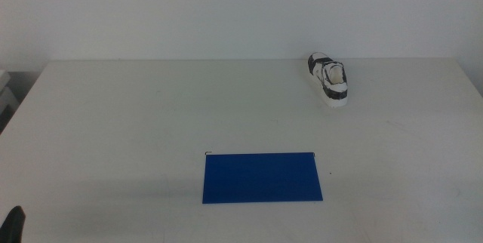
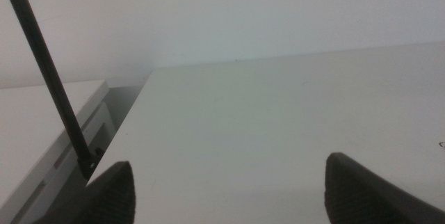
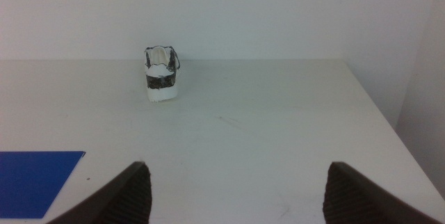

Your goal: Use one arm to grab the shoe from the table and place it on the mat.

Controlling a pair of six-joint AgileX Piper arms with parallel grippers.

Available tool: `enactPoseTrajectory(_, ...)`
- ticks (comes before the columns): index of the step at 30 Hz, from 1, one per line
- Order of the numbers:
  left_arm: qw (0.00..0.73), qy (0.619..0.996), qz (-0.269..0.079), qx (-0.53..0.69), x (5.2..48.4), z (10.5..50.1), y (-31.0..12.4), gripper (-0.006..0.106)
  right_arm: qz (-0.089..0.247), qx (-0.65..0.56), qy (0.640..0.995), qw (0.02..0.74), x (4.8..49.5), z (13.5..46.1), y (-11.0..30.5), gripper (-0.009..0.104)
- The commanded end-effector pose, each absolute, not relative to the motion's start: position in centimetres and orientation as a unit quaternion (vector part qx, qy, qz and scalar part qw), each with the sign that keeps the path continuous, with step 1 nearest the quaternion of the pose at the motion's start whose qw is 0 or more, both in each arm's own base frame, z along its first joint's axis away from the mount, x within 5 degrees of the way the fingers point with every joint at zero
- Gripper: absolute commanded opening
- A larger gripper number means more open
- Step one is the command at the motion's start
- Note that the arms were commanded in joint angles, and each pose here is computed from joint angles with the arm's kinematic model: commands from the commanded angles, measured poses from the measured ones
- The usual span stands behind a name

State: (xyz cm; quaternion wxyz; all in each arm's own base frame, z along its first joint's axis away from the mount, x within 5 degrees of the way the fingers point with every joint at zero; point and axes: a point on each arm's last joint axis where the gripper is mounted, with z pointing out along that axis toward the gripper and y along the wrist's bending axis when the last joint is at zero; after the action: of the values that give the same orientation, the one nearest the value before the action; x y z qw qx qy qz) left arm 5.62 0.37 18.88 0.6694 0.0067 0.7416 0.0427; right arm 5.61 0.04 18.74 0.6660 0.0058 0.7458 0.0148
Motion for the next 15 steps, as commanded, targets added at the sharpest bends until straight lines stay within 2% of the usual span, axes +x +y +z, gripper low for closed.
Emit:
enactPoseTrajectory(1, 0.706, 0.707, 0.035, 0.007, 5.5, 19.6, 0.2, 0.093, 0.01, 0.001, 0.697, 0.717, 5.3, 21.3, 0.0, 0.063)
enactPoseTrajectory(5, 0.706, 0.707, 0.035, 0.007, 5.5, 19.6, 0.2, 0.093, 0.003, -0.005, 0.685, 0.729, 5.3, 24.3, 0.0, 0.063)
enactPoseTrajectory(8, 0.706, 0.707, 0.035, 0.007, 5.5, 19.6, 0.2, 0.093, 0.005, -0.002, 0.697, 0.717, 6.3, 26.6, 0.0, 0.063)
enactPoseTrajectory(11, 0.706, 0.707, 0.035, 0.007, 5.5, 19.6, 0.2, 0.093, 0.01, 0.006, 0.735, 0.678, 8.2, 28.4, 0.0, 0.063)
enactPoseTrajectory(15, 0.706, 0.707, 0.035, 0.007, 5.5, 19.6, 0.2, 0.093, -0.004, 0.001, 0.795, 0.607, 11.5, 30.9, 0.0, 0.063)
